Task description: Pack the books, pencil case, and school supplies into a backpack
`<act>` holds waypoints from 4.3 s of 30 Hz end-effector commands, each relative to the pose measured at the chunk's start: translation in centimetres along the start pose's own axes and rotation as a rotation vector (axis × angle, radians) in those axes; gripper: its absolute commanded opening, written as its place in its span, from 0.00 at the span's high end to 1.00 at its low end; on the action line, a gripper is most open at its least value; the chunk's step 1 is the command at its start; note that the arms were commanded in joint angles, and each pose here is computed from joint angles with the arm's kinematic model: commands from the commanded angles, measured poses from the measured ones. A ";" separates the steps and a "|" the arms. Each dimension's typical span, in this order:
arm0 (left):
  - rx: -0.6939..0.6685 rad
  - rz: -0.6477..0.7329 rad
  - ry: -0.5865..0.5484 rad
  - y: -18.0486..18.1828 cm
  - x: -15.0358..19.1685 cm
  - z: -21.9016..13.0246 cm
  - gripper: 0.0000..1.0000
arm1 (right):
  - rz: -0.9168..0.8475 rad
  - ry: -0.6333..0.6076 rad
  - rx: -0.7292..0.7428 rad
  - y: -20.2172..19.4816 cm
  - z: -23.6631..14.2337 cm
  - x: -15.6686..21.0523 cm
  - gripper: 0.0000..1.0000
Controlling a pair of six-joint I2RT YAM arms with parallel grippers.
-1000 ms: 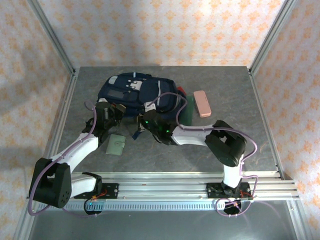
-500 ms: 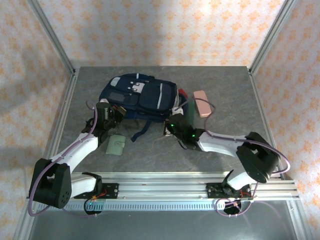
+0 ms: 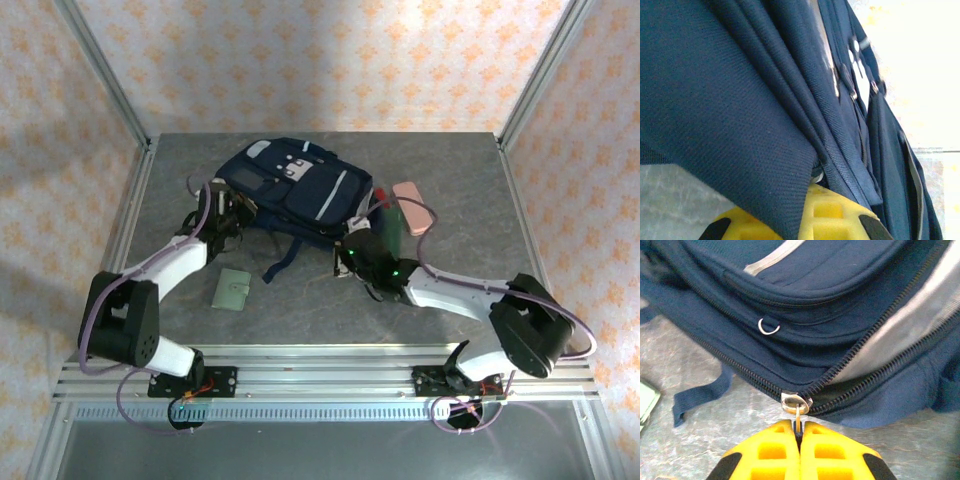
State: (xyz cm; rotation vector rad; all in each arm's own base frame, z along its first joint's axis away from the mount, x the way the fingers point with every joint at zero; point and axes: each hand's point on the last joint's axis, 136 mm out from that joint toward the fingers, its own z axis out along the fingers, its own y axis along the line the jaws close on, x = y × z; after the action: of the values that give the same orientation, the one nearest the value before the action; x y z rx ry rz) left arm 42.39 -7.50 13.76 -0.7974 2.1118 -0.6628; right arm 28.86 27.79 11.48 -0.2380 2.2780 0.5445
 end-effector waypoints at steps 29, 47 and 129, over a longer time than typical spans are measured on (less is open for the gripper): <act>0.152 -0.031 0.018 1.8 10.7 -4.8 0.36 | 0.071 0.129 -0.315 10.7 4.6 3.4 1.00; 0.073 0.044 -0.021 1.2 9.7 -1.4 1.00 | 0.046 0.191 -0.210 8.5 3.5 4.7 1.00; 0.129 0.184 -0.003 -2.6 3.1 -0.3 1.00 | 0.187 0.233 -0.141 -0.8 4.8 5.1 1.00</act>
State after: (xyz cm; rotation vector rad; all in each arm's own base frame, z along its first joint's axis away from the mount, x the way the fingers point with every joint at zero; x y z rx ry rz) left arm 39.07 -10.71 10.28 -0.5881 2.2093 -0.6411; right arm 29.25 29.11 4.76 -0.1425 2.4747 0.8468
